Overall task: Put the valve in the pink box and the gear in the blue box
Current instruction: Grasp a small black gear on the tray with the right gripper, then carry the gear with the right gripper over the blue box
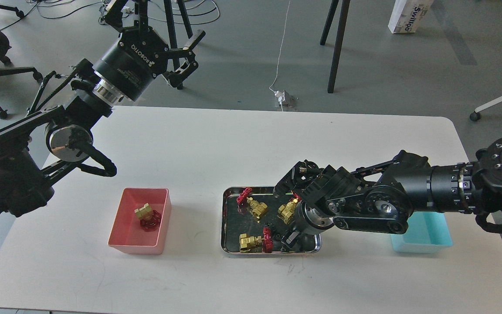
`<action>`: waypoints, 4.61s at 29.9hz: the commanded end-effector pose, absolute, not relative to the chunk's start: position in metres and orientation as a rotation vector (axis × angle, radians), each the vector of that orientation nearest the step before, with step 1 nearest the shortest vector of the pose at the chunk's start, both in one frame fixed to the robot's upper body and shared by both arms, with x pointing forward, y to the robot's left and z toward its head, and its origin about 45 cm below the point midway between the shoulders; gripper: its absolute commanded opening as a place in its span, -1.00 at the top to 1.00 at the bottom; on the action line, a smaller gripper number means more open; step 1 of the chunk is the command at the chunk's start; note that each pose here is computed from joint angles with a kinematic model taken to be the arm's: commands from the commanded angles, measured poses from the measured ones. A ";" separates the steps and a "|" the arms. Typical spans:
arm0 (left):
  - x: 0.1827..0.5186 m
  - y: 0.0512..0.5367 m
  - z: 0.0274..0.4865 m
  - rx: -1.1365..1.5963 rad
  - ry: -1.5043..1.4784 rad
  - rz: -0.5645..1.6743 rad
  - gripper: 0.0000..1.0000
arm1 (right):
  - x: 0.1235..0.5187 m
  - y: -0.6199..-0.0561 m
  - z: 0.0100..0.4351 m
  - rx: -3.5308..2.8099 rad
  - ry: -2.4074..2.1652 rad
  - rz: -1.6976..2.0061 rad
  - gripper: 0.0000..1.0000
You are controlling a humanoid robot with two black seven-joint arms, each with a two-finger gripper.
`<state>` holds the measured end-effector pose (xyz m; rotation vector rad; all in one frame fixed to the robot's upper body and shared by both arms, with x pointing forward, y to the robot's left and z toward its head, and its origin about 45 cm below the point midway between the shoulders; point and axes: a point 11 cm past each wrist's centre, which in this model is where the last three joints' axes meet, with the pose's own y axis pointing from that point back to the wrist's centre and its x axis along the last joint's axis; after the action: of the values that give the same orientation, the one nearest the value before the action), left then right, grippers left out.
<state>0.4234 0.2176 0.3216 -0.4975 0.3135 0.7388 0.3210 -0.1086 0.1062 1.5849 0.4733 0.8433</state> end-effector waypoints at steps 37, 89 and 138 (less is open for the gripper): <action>0.422 0.221 0.312 -0.489 0.330 0.755 -0.98 | 0.327 -0.122 0.108 1.577 0.446 0.823 0.03; 0.424 0.226 0.293 -0.468 0.344 0.792 -0.98 | 0.318 -0.116 0.104 1.597 0.474 0.819 0.45; 0.423 0.188 0.271 -0.449 0.370 0.746 -0.98 | 0.300 -0.391 0.166 1.839 -0.710 0.205 0.81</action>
<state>0.4231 0.1899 0.2715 -0.4521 0.3745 0.7495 0.3014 -0.3965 0.1720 1.8258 -0.7047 0.2113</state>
